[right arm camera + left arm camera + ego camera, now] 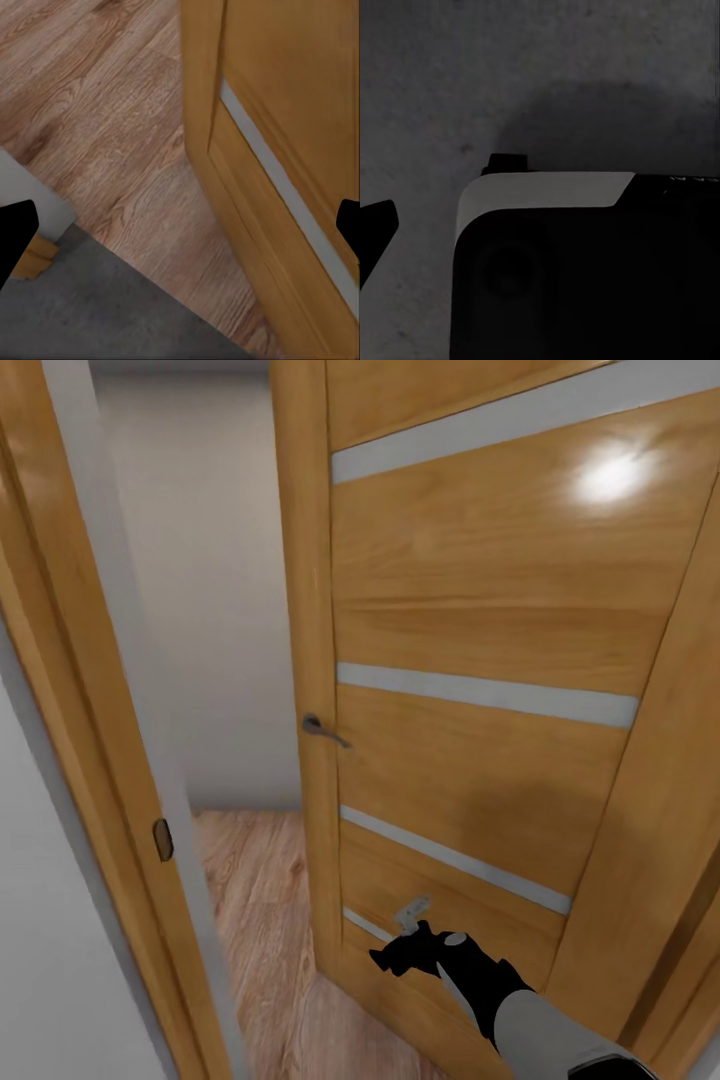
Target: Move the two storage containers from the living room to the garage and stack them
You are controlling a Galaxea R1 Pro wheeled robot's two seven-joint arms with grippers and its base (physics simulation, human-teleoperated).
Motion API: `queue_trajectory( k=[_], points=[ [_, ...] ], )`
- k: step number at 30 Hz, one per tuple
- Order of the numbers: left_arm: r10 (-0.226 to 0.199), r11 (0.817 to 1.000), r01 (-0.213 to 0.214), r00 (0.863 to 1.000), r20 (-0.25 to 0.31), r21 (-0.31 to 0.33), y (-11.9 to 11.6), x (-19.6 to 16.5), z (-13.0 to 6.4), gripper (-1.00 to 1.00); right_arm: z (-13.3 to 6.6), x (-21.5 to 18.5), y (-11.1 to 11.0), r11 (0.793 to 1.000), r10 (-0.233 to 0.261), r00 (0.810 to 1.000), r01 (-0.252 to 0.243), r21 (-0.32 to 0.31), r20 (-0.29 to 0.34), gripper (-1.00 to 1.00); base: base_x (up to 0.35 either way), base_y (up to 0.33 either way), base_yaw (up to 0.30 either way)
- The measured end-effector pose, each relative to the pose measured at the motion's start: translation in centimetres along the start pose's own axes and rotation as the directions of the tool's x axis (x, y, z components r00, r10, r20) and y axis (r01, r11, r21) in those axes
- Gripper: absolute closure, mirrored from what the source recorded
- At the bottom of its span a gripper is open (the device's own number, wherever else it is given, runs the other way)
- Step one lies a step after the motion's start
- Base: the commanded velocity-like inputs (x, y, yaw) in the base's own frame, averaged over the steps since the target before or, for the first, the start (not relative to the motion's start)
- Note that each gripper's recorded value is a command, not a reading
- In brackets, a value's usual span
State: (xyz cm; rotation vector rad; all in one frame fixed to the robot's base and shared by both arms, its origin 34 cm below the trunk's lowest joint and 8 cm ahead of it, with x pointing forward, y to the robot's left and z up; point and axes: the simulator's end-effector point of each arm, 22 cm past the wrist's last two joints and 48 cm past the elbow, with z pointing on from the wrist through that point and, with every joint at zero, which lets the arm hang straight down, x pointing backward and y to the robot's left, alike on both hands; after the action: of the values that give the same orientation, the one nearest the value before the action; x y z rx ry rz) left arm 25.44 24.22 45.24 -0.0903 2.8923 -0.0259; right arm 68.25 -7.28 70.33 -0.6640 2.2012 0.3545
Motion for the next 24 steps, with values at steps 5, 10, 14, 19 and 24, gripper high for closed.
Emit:
queue_trajectory(
  k=[5,10,14,19,24],
  points=[
    [0.000,1.000,0.000,1.000,-0.001,0.000,0.04,0.03,0.00,-1.00,0.04,0.23,0.07,1.000,-0.002,1.000,0.002,-0.002,-0.003,-1.00,0.210,-0.068,0.000],
    [0.000,1.000,0.000,1.000,-0.001,-0.001,0.06,0.01,0.01,-1.00,0.06,0.28,0.07,1.000,-0.002,1.000,0.002,-0.002,-0.004,-1.00,0.036,-0.009,0.000],
    [0.000,1.000,0.000,1.000,-0.001,-0.001,0.06,0.01,0.02,-1.00,0.06,0.28,0.07,1.000,-0.002,1.000,0.002,-0.002,-0.004,-1.00,0.005,-0.001,0.000],
    [0.000,1.000,0.000,1.000,-0.001,-0.001,0.06,0.01,0.02,-1.00,0.06,0.28,0.06,1.000,-0.002,1.000,0.002,-0.002,-0.004,-1.00,0.001,0.000,0.000],
    [0.000,1.000,0.000,1.000,-0.001,-0.001,0.07,0.02,0.01,-1.00,0.06,0.27,0.05,1.000,-0.001,1.000,0.001,-0.002,-0.004,-1.00,0.000,0.000,0.000]
  ],
)
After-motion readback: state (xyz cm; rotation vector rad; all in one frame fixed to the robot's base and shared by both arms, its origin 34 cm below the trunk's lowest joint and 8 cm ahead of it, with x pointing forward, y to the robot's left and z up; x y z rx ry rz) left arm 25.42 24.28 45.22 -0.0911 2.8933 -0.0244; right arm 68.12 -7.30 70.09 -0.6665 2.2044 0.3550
